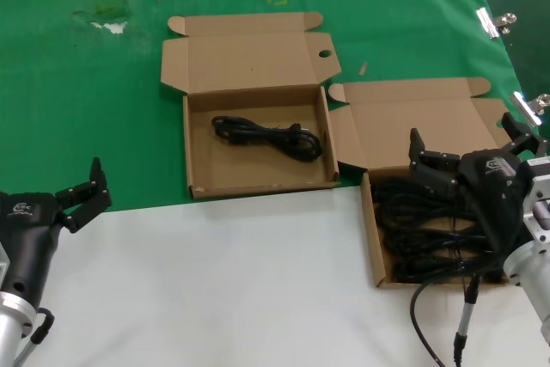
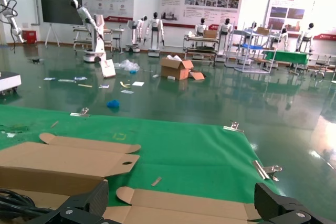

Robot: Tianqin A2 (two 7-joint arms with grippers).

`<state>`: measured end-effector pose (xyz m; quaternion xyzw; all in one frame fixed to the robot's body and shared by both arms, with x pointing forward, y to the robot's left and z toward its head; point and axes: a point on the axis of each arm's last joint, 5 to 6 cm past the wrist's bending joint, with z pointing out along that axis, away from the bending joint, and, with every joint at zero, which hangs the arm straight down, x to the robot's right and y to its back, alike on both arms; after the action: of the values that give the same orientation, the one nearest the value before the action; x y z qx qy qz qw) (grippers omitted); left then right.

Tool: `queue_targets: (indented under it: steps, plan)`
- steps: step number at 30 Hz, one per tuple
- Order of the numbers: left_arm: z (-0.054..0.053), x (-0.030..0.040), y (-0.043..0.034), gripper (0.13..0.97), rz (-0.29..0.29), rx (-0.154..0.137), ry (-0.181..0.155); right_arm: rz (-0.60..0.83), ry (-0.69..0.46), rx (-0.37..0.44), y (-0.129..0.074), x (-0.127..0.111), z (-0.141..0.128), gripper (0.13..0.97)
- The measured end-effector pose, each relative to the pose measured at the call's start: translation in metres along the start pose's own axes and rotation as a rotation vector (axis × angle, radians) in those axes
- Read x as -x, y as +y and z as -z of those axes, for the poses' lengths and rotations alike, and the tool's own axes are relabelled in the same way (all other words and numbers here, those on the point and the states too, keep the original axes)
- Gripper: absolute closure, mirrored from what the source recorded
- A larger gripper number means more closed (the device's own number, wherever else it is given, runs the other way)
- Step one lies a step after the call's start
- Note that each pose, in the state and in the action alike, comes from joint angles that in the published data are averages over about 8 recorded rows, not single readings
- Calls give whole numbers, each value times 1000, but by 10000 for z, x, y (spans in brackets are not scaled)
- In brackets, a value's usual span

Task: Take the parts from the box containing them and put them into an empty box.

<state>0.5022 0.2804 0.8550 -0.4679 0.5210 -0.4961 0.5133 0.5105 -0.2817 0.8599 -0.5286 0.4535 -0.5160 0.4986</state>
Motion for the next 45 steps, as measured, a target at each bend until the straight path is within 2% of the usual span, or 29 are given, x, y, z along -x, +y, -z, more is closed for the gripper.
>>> queue_targets:
  steps: [45]
  plan:
    - [0,0,0,132,0,0,0,0,0,0,0,0,0,130]
